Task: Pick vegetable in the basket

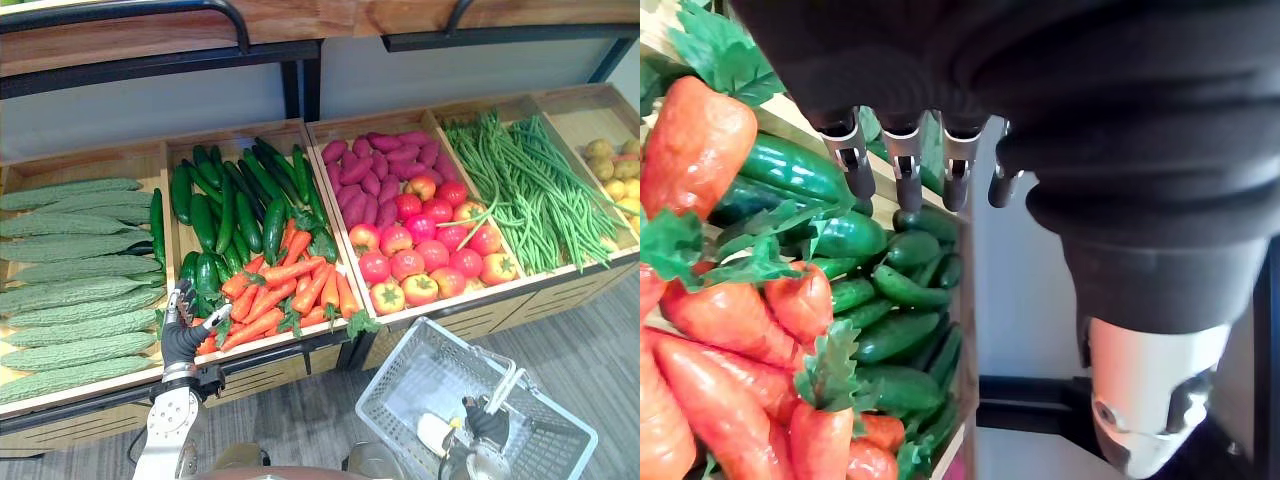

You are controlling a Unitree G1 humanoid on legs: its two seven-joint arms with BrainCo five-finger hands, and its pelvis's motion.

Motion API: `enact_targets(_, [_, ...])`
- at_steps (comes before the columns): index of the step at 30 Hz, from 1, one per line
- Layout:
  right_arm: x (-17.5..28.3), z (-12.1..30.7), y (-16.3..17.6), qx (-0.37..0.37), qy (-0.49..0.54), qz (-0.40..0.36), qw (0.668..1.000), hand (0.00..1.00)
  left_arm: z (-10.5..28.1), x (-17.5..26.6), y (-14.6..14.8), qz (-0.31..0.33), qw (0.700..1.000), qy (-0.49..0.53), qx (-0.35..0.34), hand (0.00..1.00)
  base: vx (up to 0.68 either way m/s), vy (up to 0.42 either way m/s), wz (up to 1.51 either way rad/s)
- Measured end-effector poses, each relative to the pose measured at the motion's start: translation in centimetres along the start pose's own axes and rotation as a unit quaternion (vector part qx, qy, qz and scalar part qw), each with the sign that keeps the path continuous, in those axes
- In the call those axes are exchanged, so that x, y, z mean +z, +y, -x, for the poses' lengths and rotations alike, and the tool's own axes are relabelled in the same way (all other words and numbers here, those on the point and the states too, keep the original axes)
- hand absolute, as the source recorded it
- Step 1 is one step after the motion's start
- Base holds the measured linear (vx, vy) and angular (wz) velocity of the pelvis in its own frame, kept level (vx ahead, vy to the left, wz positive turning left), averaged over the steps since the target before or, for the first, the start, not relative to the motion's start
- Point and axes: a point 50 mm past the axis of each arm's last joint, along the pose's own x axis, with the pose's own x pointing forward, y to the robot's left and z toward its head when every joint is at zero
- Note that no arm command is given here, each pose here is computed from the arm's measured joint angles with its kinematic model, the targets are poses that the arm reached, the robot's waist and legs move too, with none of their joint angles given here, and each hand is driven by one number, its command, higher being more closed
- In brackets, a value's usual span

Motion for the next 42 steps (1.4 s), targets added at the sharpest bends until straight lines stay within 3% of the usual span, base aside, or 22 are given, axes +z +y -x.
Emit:
enact_targets(9, [0.1,-0.6,0.7,0.024,0.002,0.000,1.000,1.00,-3.4,0.1,-1.7,-0.169,0.980,-0.053,-0.093,0.00,-0.05,0.011,-0.03])
enact_targets(15, [0.2,-2.0,1.7,0.047,0.009,0.013,0.999,1.00,-5.5,-3.0,-1.5,-0.338,0.928,-0.009,-0.155,0.00,-0.11,-0.002,-0.04])
enact_targets(23, [1.4,-2.6,1.5,0.067,-0.008,0.025,0.997,1.00,-8.0,-4.3,0.3,-0.501,0.851,0.017,-0.156,0.00,-0.12,0.007,-0.15])
enact_targets(31, [2.7,-3.0,2.0,0.074,-0.035,0.023,0.996,1.00,-12.9,2.1,0.0,-0.548,0.826,-0.099,-0.083,0.00,-0.04,-0.010,-0.05])
enact_targets(42, [3.3,-2.9,3.6,0.095,-0.054,0.001,0.994,1.00,-14.5,6.1,-2.3,-0.536,0.825,-0.172,-0.054,0.00,0.03,-0.005,-0.05])
